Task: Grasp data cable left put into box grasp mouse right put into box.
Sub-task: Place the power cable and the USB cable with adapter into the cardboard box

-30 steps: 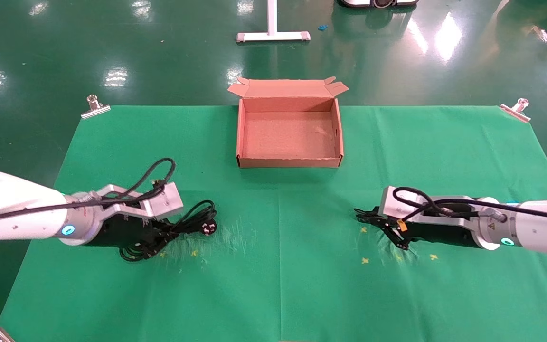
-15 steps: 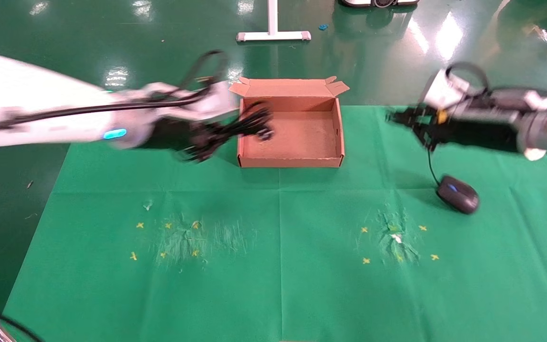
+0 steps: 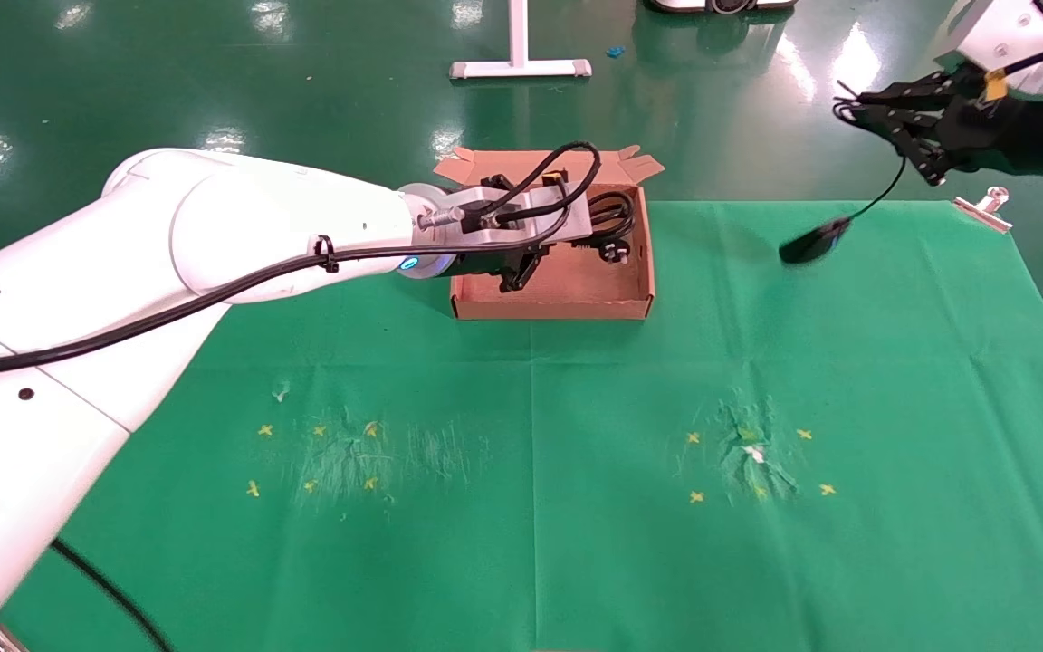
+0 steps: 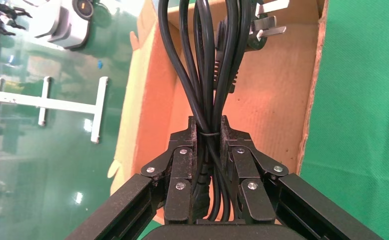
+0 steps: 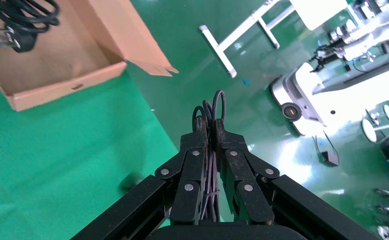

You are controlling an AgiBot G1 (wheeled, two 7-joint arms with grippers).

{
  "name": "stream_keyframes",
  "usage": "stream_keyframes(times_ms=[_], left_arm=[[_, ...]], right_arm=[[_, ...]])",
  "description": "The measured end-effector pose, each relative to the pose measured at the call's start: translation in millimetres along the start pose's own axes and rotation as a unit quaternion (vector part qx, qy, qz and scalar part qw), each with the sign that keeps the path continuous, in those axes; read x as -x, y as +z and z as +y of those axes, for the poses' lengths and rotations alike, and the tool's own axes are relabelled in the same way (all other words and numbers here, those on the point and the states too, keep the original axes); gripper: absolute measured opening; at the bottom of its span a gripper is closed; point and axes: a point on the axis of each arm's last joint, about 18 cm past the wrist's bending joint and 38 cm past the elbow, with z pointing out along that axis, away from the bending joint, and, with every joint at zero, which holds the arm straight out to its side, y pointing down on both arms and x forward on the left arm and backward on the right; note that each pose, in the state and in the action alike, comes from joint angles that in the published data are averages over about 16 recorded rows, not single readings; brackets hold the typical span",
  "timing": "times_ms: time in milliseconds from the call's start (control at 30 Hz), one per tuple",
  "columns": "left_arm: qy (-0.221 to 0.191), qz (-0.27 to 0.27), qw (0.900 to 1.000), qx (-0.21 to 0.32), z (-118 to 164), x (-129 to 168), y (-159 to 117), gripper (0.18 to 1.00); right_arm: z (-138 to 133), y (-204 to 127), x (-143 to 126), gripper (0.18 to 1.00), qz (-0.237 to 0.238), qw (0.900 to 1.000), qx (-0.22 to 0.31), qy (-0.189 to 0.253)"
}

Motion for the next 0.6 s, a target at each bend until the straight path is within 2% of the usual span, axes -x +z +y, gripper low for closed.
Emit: stream_keyframes(times_ms=[367, 600], left_arm=[[-0.001, -0.003, 1.0, 0.005, 2.4, 5.7, 3.2, 0.302], [-0.04, -0.034, 0.9977, 0.042, 29.0, 38.5, -10.3, 0.372]], right_arm=[[-13.6, -1.2, -20.4, 0.203, 0.029, 0.999, -0.019, 0.009], [-30.6, -1.5, -24.1, 0.202, 0.034, 0.999, -0.042, 0.007]])
